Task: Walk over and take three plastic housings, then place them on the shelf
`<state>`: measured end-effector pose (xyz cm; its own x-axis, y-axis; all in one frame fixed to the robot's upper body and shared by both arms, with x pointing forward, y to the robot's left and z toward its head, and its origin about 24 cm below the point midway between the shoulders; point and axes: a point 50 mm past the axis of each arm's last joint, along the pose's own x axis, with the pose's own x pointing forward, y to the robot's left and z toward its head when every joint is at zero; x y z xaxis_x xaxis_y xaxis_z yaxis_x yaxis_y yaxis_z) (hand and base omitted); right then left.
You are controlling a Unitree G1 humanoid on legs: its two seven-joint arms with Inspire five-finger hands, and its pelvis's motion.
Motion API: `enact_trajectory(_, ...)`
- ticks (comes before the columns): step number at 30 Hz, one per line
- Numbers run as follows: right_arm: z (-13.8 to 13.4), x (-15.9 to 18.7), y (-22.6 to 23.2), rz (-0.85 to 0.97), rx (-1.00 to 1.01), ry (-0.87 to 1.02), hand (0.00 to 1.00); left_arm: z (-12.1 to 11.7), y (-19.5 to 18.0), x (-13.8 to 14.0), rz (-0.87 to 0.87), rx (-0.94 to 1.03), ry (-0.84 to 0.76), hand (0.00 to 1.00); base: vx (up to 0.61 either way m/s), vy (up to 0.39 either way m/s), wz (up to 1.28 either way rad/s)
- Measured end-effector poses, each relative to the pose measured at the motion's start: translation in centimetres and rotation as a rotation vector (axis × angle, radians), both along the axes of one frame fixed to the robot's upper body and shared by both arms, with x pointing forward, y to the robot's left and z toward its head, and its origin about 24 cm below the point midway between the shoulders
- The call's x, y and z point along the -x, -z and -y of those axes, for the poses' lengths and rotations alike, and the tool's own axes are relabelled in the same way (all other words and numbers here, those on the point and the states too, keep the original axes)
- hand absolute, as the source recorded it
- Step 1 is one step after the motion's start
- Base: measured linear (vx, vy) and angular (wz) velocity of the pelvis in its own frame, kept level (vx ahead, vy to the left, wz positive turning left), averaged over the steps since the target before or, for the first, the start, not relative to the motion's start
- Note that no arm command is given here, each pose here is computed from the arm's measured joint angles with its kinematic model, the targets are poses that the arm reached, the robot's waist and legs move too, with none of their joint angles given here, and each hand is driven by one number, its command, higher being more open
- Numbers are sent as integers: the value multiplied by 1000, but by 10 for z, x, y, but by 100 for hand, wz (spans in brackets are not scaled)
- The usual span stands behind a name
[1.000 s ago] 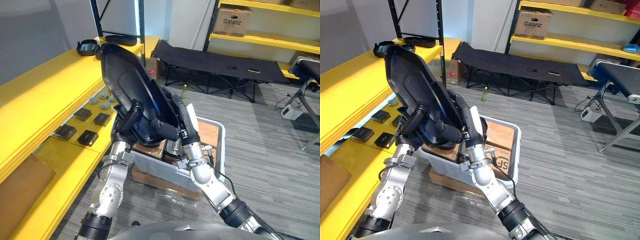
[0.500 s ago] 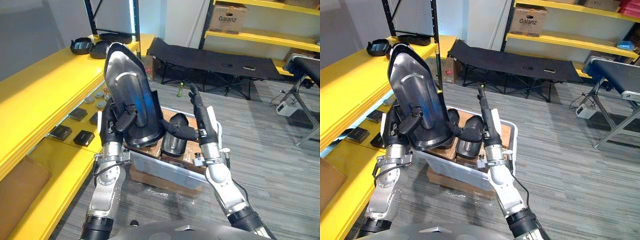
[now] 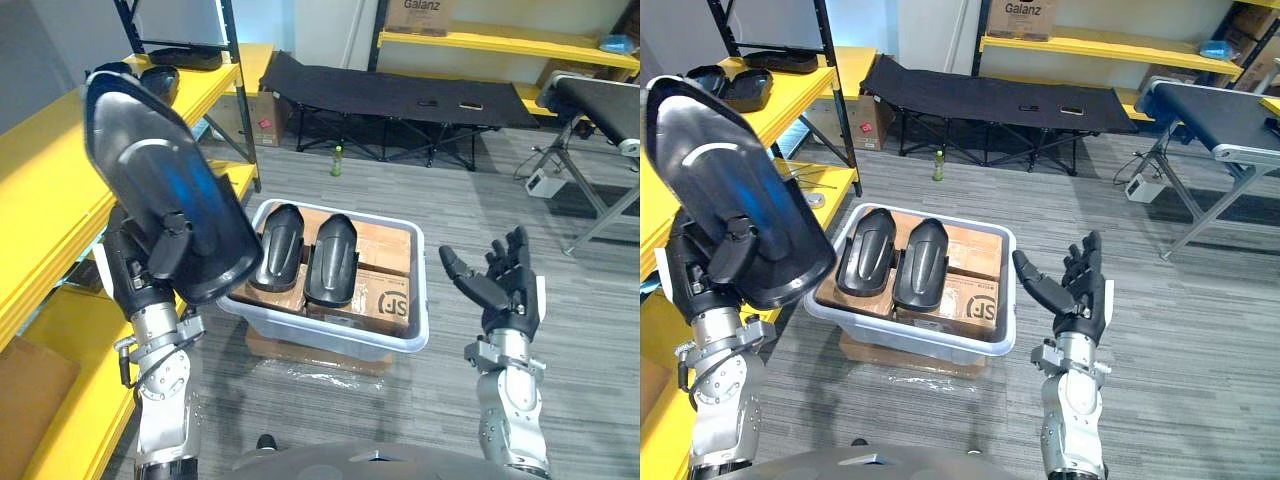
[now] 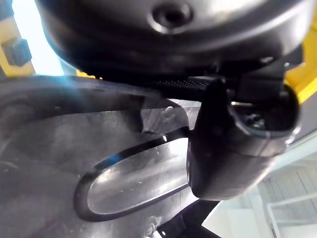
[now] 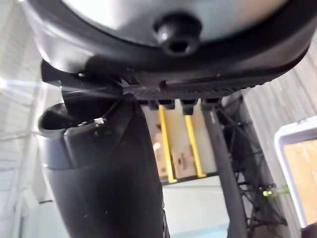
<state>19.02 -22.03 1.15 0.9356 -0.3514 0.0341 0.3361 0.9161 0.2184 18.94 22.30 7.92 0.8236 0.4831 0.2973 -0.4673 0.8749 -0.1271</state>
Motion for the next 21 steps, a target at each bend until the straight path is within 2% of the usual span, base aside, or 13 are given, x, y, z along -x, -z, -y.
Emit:
enact_trajectory(4, -15, 1, 7, -39, -25, -70, 100, -1, 2, 7, 3, 15, -21, 0, -8, -5, -6)
enact_trajectory(7, -37, -3, 10, -55, -46, -159, 100, -1, 3, 10, 4, 30, -42, 0, -4, -11, 13)
enact_trajectory(12, -73, -30, 4, -23, -58, -297, 100, -12, -7, 28, 33, 9, -101, 0, 19, -12, 32)
enact_trajectory(18, -97, -55, -5, 12, -48, -395, 100, -26, -5, 45, 30, 20, -227, 0, -3, 0, 35)
enact_trajectory(21, -108, -58, -3, 4, -49, -451, 100, -30, -1, 55, -1, 23, -261, 0, -20, -9, 57)
